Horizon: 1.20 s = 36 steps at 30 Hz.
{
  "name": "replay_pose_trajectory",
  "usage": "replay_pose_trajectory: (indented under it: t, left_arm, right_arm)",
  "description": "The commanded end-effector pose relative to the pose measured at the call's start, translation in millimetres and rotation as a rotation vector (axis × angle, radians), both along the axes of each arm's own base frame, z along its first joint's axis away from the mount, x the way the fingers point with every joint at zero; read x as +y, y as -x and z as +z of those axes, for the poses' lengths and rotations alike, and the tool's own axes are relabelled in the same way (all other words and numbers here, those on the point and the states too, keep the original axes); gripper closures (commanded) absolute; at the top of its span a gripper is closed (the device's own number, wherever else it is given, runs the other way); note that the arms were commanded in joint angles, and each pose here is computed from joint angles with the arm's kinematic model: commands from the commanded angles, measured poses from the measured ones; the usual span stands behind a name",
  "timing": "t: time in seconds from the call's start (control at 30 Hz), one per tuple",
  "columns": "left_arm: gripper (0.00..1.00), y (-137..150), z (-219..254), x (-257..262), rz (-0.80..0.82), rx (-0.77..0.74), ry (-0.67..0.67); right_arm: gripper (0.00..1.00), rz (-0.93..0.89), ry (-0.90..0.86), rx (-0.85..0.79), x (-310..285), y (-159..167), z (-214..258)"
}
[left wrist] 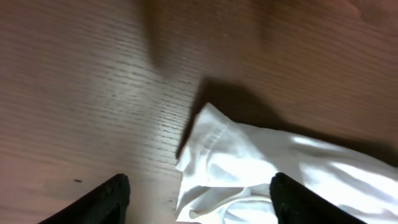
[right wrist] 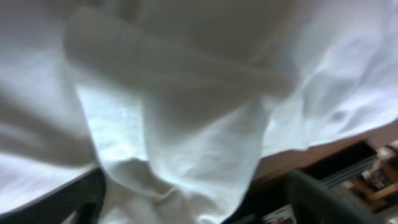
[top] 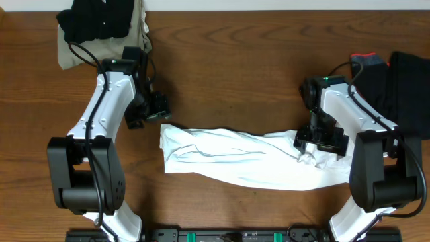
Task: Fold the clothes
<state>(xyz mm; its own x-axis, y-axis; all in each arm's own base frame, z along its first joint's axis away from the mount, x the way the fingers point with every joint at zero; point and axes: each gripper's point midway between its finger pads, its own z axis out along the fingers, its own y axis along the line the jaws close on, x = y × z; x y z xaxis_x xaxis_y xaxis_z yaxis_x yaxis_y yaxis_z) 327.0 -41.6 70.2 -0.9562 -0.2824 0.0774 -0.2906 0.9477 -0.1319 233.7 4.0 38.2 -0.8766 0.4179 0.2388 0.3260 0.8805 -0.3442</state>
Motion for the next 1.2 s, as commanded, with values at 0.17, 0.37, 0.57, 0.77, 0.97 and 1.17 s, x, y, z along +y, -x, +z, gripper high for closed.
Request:
replay_pose_trajectory:
  t: [0.17,0.37,0.57,0.77,0.97,1.17]
  left_arm:
    - [0.44,6.3,55.8,-63.1,-0.196,-0.146,0.337]
    - [0.75,22.4,74.8,-119.2,-0.343,-0.190,0.385]
    - [0.89,31.5,58.8,-185.0,-0.414,-0.169,0.411]
    - [0.94,50.5,29.1,-215.6,-0.417,-0.056,0.399]
    - [0.94,65.8,10.1,-234.8,-0.465,-0.004,0.388]
    - [0.94,61.9,-6.6,-245.3,-0.476,-0.004,0.390]
  right_arm:
    - [0.04,-0.025,0.036,-0.114,-13.5,-32.8,31.3]
    - [0.66,0.077,-0.217,-0.183,22.6,-50.0,45.5]
    - [0.99,0.170,-0.441,-0.167,57.4,-45.3,43.3]
    - [0.99,0.169,-0.444,-0.095,59.9,-23.0,26.9]
    - [0.99,0.144,-0.533,-0.076,73.9,-6.7,2.5]
    - [0.99,0.139,-0.555,-0.087,76.9,-1.2,-14.3]
